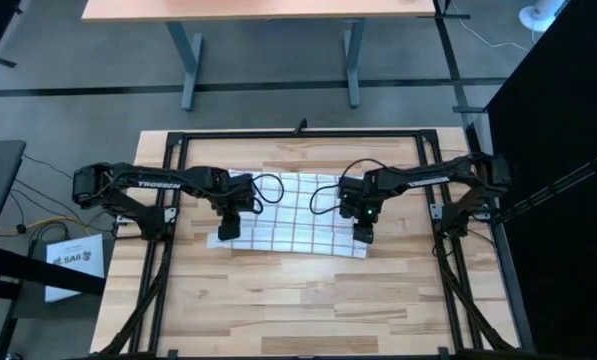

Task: Roll towel
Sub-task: Roll the white squared towel

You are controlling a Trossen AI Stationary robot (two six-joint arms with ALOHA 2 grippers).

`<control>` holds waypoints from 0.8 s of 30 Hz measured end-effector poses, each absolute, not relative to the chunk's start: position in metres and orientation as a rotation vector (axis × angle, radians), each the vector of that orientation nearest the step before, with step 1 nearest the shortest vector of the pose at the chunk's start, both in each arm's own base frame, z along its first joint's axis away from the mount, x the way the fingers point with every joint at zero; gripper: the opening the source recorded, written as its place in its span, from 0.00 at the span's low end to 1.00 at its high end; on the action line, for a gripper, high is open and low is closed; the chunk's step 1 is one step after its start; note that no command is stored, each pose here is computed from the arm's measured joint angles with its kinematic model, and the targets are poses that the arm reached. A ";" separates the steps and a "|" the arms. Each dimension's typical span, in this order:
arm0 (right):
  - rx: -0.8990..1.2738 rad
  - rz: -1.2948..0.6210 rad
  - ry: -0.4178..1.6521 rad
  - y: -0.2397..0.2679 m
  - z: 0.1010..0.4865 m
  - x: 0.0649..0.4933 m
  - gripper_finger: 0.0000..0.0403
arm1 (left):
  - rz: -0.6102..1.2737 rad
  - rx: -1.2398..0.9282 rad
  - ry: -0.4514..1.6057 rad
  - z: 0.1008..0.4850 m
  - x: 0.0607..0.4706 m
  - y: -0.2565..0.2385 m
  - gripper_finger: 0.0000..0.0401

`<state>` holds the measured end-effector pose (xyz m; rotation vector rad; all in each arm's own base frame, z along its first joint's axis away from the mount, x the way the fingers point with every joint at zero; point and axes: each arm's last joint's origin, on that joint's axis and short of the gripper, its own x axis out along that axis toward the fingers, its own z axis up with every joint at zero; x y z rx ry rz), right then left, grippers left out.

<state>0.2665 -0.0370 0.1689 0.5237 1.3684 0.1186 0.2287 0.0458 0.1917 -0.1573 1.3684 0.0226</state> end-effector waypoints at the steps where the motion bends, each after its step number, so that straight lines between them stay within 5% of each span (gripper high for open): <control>1: 0.524 0.105 1.345 -0.038 0.174 0.266 0.27 | 0.030 -0.151 1.365 0.195 0.230 0.046 0.32; 9: 0.549 0.246 1.103 -0.027 0.189 0.285 0.27 | -0.104 -0.445 1.250 0.197 0.220 0.036 0.30; 24: 0.456 0.229 1.253 -0.005 0.150 0.295 0.27 | 0.131 -0.462 1.285 0.189 0.156 0.020 0.24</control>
